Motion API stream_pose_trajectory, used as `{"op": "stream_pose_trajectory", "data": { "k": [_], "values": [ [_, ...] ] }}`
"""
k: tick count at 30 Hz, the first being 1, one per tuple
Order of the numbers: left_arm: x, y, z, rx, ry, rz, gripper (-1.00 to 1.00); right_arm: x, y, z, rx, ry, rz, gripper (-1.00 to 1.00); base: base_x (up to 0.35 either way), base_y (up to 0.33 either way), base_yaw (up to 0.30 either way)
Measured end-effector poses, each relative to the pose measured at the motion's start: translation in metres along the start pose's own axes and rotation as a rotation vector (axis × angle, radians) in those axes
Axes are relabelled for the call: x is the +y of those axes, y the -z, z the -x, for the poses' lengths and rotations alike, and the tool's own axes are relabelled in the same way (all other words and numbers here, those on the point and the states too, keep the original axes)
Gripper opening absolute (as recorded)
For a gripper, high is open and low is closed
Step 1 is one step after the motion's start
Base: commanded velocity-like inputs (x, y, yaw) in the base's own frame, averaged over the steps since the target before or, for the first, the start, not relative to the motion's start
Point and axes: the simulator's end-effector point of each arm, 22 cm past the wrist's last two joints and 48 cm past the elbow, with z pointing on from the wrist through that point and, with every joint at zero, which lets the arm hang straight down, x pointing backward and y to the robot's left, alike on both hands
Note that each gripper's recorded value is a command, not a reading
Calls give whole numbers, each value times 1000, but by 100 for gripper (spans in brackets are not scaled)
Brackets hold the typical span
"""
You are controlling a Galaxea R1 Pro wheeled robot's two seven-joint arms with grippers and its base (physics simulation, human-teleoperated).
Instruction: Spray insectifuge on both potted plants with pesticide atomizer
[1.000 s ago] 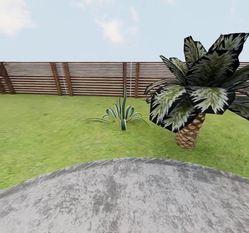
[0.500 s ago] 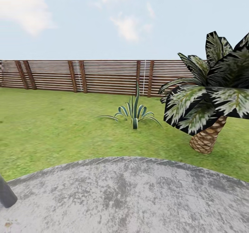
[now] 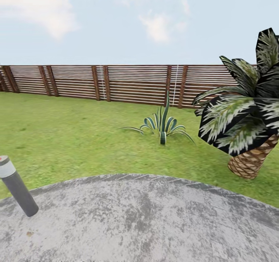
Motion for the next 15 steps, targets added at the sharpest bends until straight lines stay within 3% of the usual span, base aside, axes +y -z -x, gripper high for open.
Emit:
{"op": "stream_pose_trajectory", "data": {
  "k": [15],
  "values": [
    [0,-1,-1,-8,1,1,100,0,-1,-7,17,0,0,100,0,0,235]
  ]
}}
